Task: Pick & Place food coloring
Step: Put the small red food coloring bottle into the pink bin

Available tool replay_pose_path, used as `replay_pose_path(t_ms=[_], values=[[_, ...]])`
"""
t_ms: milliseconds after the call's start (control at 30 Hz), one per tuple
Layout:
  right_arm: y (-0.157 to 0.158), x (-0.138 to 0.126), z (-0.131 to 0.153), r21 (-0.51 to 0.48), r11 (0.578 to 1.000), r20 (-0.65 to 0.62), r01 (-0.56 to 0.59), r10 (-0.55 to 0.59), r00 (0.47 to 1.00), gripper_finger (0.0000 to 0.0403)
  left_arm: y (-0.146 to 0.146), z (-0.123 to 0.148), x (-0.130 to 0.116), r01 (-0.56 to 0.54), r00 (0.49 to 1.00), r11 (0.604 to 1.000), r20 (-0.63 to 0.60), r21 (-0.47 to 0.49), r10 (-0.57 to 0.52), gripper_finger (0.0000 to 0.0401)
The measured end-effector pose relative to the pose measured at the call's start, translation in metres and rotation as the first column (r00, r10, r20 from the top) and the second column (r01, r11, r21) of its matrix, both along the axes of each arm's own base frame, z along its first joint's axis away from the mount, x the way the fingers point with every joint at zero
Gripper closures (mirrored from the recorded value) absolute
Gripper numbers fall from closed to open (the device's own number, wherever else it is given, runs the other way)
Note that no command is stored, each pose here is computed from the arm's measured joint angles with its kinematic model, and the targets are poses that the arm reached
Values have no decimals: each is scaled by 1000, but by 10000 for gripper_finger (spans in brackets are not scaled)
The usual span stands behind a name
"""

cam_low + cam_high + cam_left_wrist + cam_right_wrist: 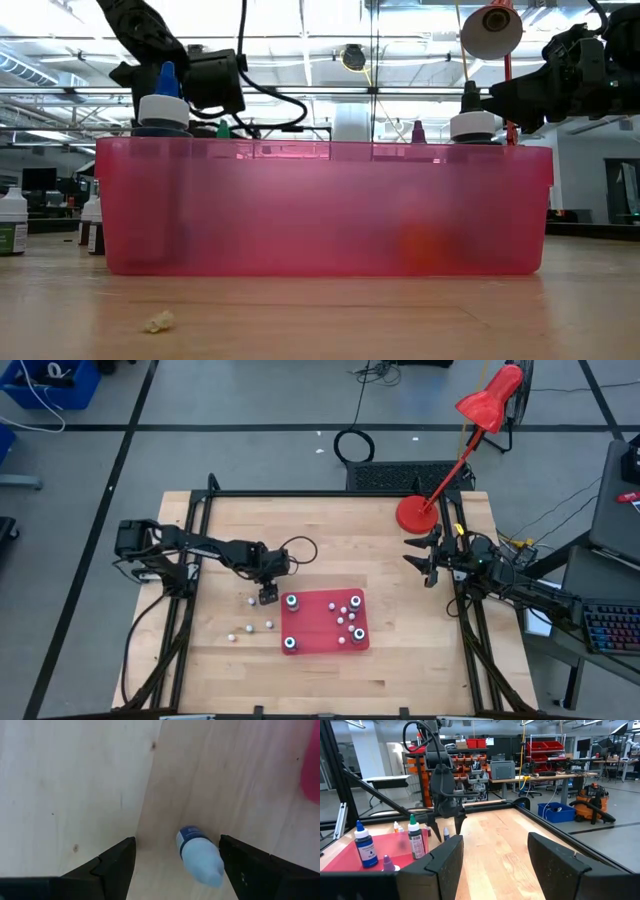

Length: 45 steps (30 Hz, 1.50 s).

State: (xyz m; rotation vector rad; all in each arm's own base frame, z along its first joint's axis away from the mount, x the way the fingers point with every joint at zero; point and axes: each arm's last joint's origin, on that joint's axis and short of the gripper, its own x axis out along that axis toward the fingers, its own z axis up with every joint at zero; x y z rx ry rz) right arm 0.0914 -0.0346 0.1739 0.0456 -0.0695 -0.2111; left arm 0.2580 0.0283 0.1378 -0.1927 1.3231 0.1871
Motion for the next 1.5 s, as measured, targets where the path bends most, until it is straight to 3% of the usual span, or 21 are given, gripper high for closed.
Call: replay_pose_path(t_ms=[1200, 1333, 1500], values=[[0, 0, 0, 1, 1000, -1, 0, 0, 1000, 193, 0, 12, 2, 8, 1000, 1000, -19, 1, -8, 123], [0, 0, 0, 0, 1000, -1, 0, 0, 1000, 193, 0, 12, 2, 7, 1000, 1000, -18, 0, -7, 148], [0, 0, 0, 1, 1000, -1, 0, 0, 1000, 193, 0, 12, 2, 6, 1000, 1000, -17, 0, -6, 214]])
